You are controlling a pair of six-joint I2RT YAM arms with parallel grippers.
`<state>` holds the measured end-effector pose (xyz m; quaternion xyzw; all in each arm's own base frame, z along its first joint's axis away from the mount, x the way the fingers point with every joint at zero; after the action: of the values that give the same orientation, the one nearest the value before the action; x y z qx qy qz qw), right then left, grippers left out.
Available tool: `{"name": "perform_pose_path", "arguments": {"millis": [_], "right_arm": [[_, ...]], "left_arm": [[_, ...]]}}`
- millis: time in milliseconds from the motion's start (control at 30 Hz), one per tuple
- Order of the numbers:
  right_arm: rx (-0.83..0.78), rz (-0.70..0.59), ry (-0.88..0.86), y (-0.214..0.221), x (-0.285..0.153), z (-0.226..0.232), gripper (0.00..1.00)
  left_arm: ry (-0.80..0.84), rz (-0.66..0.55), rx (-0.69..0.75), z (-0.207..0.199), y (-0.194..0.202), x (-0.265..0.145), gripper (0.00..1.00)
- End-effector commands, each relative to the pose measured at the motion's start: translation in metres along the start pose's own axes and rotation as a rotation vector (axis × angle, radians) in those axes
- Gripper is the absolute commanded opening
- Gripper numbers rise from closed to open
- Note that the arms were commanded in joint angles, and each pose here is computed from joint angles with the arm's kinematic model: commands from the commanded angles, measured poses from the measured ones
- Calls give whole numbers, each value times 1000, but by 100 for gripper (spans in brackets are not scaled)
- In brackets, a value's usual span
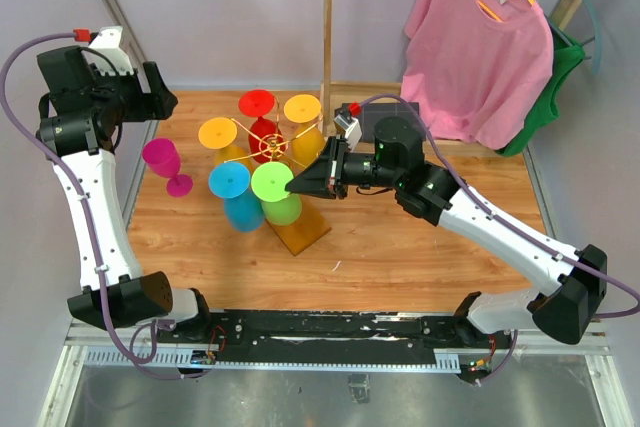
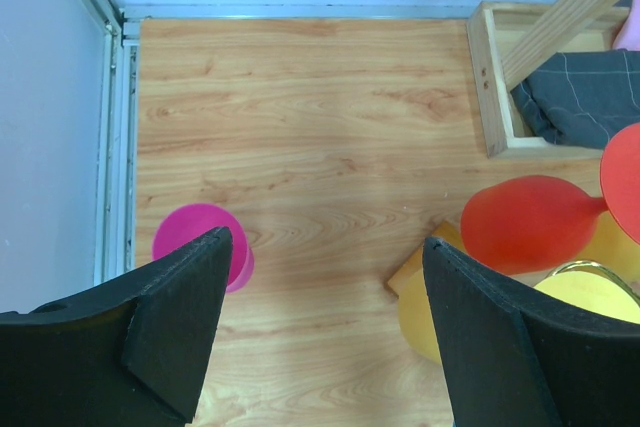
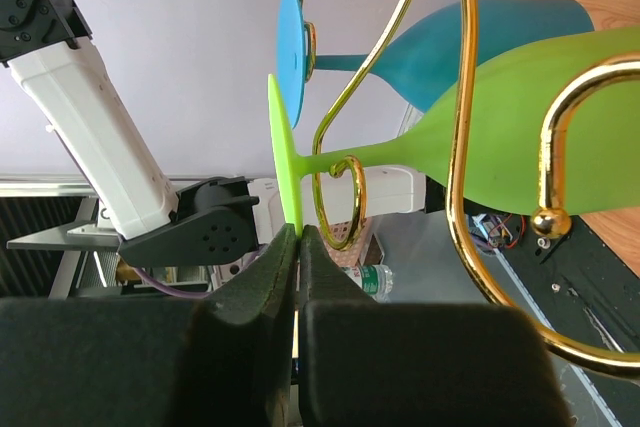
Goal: Take the wine glass off the wine glass rack
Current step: Pick up the wine glass from the wine rack.
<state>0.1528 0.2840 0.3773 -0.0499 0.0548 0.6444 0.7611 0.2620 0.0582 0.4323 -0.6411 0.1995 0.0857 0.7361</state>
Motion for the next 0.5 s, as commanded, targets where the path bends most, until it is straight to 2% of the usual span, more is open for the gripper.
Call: {"name": "perform_pose_path", "arguments": {"millis": [0,467], "right_arm": [[-40,-10,-63,2,0,19,1],[6,-42,-42,-8,3,15,1]], "left_arm": [[14,-10,12,-2,0,-1,82],[15,-5,11,-2,1,-1,82]]}}
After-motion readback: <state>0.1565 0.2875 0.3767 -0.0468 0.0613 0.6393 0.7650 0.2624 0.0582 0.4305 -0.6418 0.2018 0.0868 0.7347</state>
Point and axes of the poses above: each gripper's point midway between its finger pads, its own x axis out along the fingers, its own z axis along the line the jaws close on, y = z × x, the point moved 10 cm from there along -x, back along the fingers, and after that the axes turned 13 degrees about x, right-handed, at the moved point
